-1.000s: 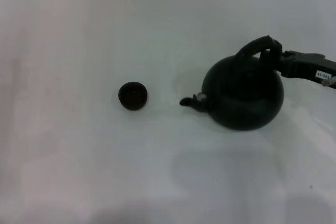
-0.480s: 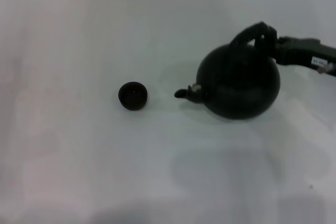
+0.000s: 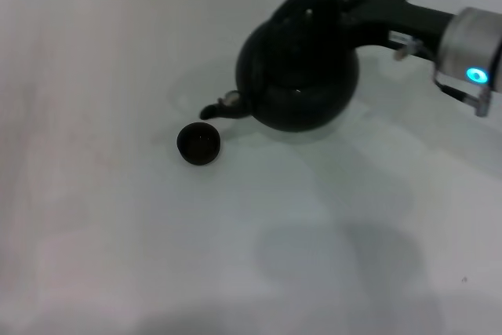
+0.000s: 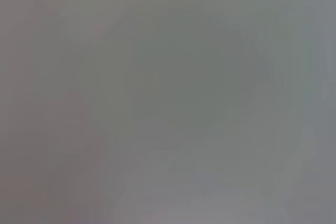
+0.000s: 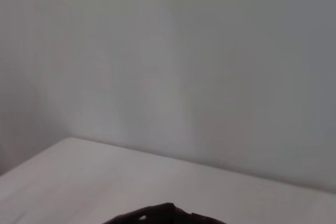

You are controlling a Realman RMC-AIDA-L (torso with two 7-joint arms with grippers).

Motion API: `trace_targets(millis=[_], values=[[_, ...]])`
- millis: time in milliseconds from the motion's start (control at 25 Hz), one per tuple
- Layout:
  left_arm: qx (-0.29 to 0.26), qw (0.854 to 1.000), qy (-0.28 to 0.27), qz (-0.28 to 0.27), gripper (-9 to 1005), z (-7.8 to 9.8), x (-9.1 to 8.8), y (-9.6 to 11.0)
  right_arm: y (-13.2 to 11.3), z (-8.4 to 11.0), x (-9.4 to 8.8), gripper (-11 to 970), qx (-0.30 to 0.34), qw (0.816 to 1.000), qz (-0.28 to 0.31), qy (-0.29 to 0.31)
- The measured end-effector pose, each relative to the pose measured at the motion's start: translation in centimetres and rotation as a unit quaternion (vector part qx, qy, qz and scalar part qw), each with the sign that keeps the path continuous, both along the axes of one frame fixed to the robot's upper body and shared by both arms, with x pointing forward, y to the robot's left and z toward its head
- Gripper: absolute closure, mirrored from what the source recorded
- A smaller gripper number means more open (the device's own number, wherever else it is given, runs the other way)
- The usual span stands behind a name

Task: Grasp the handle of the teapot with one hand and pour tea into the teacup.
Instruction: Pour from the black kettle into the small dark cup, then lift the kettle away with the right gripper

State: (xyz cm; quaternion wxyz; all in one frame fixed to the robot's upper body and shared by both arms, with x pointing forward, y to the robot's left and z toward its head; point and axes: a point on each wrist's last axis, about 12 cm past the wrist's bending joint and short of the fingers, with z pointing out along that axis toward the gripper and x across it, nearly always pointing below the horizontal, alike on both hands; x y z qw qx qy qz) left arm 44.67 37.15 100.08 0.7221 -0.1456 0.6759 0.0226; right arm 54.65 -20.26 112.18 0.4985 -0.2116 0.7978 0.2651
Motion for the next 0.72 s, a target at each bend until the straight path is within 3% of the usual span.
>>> trace_targets(millis=[280, 720], values=[[0.000, 1.000, 0.000, -0.001, 135, 0.0, 0.0, 0.0, 2.9, 0.5, 0.4, 730, -0.072, 0.995, 0.017, -0.070], [-0.001, 1.000, 0.000, -0.001, 136, 0.0, 0.0, -0.1, 4.7, 0.1, -0.1, 746, -0.146, 0.978, 0.031, -0.145]])
